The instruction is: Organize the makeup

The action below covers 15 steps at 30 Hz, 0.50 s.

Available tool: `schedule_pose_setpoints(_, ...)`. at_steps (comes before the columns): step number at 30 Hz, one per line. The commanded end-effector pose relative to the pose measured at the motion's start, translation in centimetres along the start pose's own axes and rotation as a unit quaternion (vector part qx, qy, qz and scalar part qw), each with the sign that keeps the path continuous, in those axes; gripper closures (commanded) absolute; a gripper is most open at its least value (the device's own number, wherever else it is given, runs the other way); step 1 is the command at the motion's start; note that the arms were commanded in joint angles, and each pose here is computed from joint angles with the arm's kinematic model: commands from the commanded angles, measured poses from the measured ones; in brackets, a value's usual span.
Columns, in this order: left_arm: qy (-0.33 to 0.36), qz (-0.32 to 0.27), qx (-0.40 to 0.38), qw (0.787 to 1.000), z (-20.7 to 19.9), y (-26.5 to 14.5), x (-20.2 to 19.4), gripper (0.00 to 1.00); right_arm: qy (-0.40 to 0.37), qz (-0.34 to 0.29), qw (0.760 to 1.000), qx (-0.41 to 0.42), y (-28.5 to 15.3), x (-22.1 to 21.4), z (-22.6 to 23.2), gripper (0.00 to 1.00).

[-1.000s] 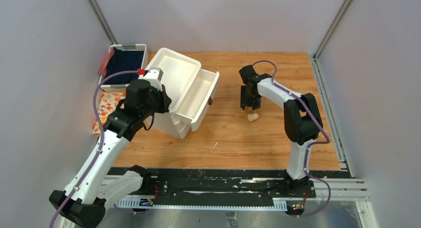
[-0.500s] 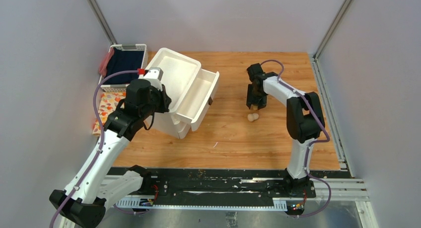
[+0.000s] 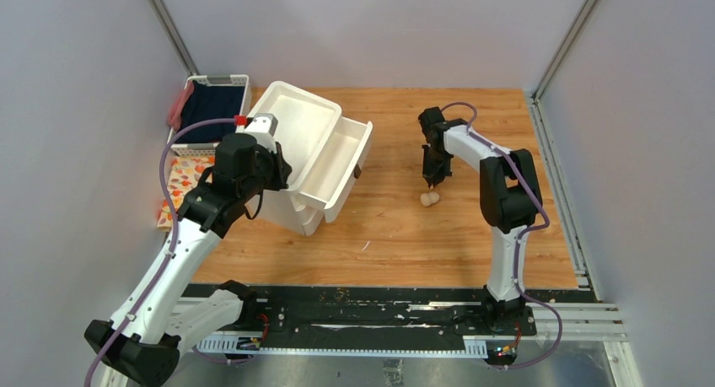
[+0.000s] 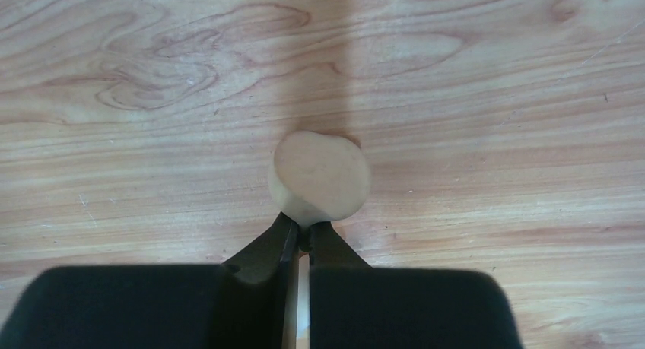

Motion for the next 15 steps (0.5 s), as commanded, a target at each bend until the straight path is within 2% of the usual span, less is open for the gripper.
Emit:
schedule_pose_setpoints(1,0.007,0.001,-0.003,1.000,-0.2,0.2,0.0,1.00,0.012,0.000,1.000,-0.002,0.8,0.3,-0.5,1.00)
schedule_pose_setpoints(6,0.005,0.004,-0.004,1.000,-0.2,0.3,-0.2,1.00,0.023,-0.041,0.999,0.004,-1.7,0.5,-0.7,1.00)
schedule_pose_setpoints(10,0.003,0.005,-0.007,1.000,-0.3,0.4,-0.3,1.00,0.016,-0.103,0.994,0.034,-6.1,1.1,0.5,1.00)
schedule_pose_setpoints(15,-0.001,0.004,-0.011,1.000,-0.4,0.5,-0.2,1.00,-0.026,-0.171,0.975,0.138,-12.6,1.4,5.3,1.00)
Point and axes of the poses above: each gripper's point midway between its finger pads, its own y axis out along the fingers, its own z axis along the line the jaws close on, x = y × z, the point moved 3 cm from there along -y, back along the fingers, and after that the axes turned 9 degrees about -y, right-handed, at the moved point
